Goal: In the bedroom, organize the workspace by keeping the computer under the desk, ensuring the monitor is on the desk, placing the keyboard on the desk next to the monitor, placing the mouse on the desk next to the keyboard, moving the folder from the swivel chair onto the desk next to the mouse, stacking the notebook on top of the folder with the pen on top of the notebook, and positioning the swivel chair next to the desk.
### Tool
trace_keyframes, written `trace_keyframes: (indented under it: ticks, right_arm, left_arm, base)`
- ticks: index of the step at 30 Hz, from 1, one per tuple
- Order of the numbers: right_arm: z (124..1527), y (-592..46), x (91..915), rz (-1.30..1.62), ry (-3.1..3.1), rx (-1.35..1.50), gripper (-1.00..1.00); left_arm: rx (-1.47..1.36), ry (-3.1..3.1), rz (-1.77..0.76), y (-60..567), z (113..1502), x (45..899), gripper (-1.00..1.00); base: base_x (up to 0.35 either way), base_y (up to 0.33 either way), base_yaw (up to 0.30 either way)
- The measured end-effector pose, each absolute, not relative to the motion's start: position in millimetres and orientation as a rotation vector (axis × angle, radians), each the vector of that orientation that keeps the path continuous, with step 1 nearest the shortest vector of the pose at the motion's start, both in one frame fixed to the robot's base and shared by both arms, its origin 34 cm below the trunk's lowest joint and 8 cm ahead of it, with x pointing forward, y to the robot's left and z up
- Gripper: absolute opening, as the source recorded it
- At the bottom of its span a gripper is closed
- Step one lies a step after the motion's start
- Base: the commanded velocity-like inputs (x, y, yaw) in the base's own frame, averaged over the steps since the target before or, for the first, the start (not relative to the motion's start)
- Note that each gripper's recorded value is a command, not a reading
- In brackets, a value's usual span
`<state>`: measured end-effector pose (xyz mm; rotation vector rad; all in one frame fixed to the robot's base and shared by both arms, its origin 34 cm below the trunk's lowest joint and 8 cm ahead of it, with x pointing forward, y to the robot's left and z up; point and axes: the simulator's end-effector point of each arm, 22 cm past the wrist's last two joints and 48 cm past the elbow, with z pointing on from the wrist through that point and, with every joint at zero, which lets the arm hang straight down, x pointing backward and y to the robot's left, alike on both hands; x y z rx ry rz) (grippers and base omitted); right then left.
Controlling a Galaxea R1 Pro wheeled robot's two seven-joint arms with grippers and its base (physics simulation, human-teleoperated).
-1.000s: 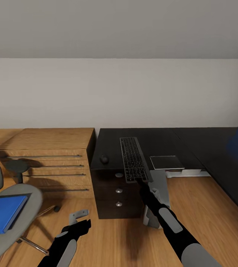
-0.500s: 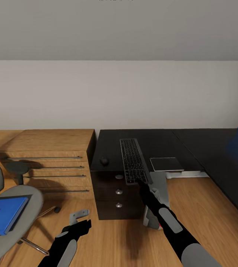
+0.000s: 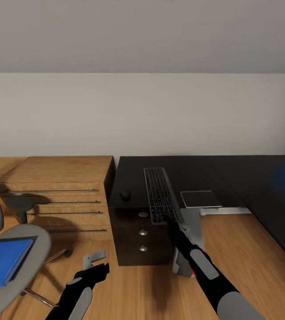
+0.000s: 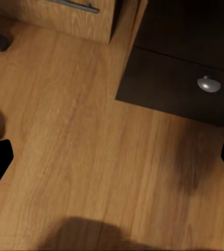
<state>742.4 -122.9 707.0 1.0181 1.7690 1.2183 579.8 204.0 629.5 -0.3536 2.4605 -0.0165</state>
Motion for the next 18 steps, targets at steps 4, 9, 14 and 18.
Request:
trace_keyframes:
  ticks: [4, 9, 14, 18]
  right_arm:
    - [706.6, -122.9, 742.5, 1.217, 1.77, 1.019, 1.0]
    - [706.3, -122.8, 742.4, 1.217, 1.771, 1.019, 1.0]
    - [706.3, -122.7, 742.4, 1.217, 1.771, 1.019, -1.0]
    - [708.0, -121.8, 742.8, 1.221, 1.768, 1.015, -1.0]
  left_arm:
    - [-0.353, 2.461, -0.017, 203.7, 629.2, 579.8, 1.0]
    - [-0.352, 2.462, -0.017, 203.7, 629.1, 579.8, 1.0]
    - [-0.352, 2.462, -0.017, 203.7, 629.1, 579.8, 1.0]
    - [-0.352, 2.462, -0.017, 203.6, 629.1, 579.7, 1.0]
  base:
    - [0.085, 0.018, 0.0]
    - [0.017, 0.003, 0.0]
    - [0.002, 0.001, 0.0]
    - [0.0, 0.0, 0.0]
